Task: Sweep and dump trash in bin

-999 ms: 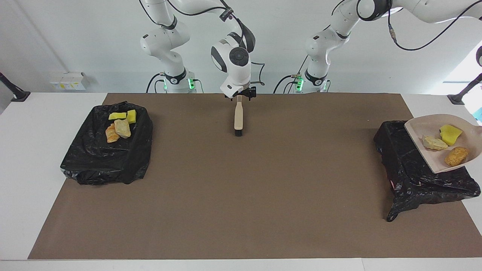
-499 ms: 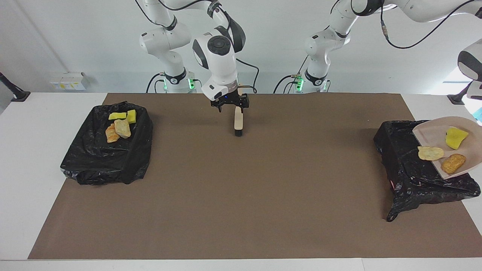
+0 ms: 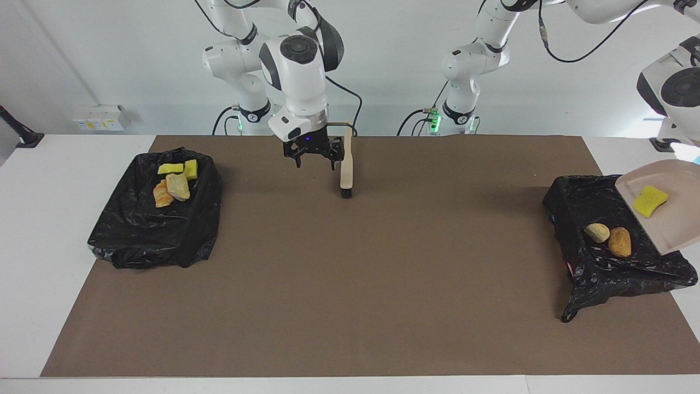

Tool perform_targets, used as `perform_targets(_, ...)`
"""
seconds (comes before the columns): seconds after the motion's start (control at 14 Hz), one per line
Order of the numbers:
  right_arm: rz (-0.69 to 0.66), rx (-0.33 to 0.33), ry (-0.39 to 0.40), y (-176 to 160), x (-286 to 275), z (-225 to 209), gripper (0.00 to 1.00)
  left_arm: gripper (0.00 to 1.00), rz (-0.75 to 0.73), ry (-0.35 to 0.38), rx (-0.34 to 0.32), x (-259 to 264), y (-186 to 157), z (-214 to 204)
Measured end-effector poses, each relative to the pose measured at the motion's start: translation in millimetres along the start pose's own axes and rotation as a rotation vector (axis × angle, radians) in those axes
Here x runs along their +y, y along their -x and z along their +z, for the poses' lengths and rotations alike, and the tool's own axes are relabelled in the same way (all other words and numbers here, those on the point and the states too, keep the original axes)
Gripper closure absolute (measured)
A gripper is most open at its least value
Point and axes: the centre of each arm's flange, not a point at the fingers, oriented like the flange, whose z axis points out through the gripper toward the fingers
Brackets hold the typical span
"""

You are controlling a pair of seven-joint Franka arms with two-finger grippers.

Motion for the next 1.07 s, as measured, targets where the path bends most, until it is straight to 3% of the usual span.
perform_targets(0.21,0.031,0.032,-0.007,-16.6,45.2,-35.1,0.0,0.69,-0.031,-0.028,-0.073,-4.9,1.5,-21.1)
perform_targets(0.5,0.04,0.044,-0.011,-18.0,52.6,-47.8,0.0,0.69,-0.047,0.005,-0.114,-10.5,-12.7,-48.0)
perform_targets(0.93,0.035,0.072,-0.021,-26.7,69.7,-72.8,0.0,0.69,-0.038,0.011,-0.127,-25.6,-50.5,-113.8)
perform_targets(1.07,0.012,0.068,-0.018,-27.6,73.8,-74.0,0.0,0.69,-0.097,0.048,-0.061,-24.6,-70.9,-136.5)
